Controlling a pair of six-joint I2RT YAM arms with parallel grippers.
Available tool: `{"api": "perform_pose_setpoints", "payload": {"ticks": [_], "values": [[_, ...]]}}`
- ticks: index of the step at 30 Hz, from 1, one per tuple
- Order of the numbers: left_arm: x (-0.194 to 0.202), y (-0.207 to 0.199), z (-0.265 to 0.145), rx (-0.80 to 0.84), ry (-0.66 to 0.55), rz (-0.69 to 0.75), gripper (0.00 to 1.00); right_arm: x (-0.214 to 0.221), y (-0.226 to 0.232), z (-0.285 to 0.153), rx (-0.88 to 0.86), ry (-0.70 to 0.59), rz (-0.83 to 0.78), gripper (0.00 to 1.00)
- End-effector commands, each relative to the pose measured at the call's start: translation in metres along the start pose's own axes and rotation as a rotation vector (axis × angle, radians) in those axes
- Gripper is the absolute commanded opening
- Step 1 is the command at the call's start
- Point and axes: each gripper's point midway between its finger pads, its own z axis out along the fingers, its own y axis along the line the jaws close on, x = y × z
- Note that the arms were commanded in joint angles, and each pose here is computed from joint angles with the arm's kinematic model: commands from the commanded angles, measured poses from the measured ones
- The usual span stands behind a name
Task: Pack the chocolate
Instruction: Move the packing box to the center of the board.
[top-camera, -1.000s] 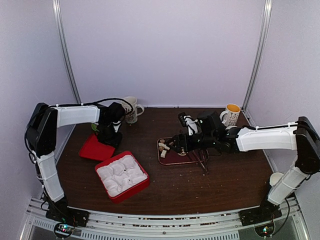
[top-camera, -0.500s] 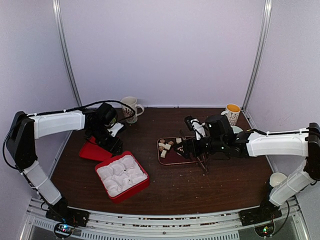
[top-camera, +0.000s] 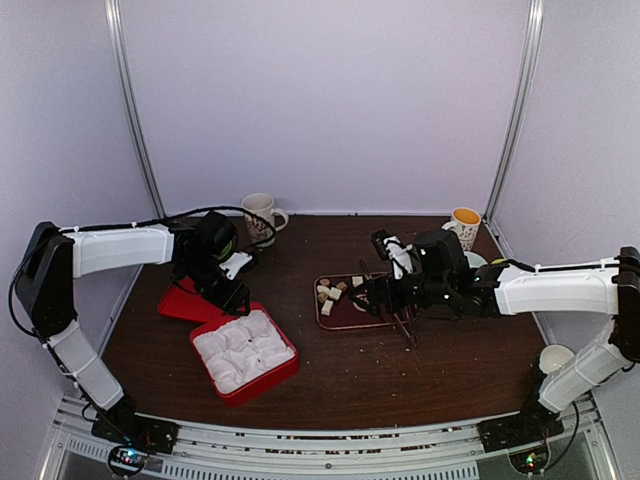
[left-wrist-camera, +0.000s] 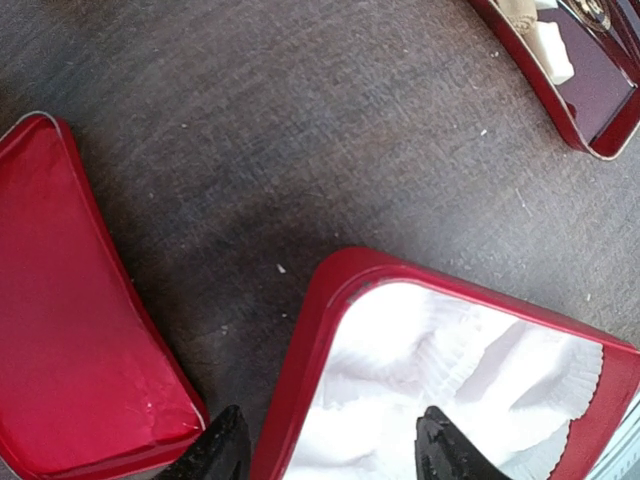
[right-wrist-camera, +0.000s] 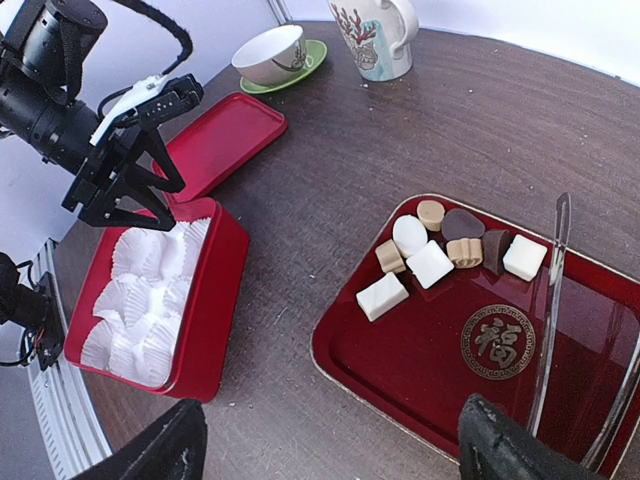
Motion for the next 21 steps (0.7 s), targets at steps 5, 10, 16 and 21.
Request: {"api": "perform_pose_setpoints", "payload": {"ticks": [5, 10, 16, 21], "values": [[0.004, -0.011, 0.013, 0.04, 0.022, 0.032, 0.56, -0.007, -0.002, -0.004, 0.008, -0.04, -0.004, 0.88], [0.004, -0.002, 0.02, -0.006, 0.042, 0.018, 0.47, -0.006, -0.002, -0.005, 0.005, -0.039, -0.004, 0.88], [0.002, 0.005, 0.024, -0.05, 0.048, 0.001, 0.34, -0.005, -0.002, -0.005, 0.007, -0.039, -0.005, 0.88], [-0.003, 0.01, 0.024, -0.077, 0.026, -0.023, 0.3, -0.005, -0.005, -0.005, 0.019, -0.041, -0.004, 0.88]]}}
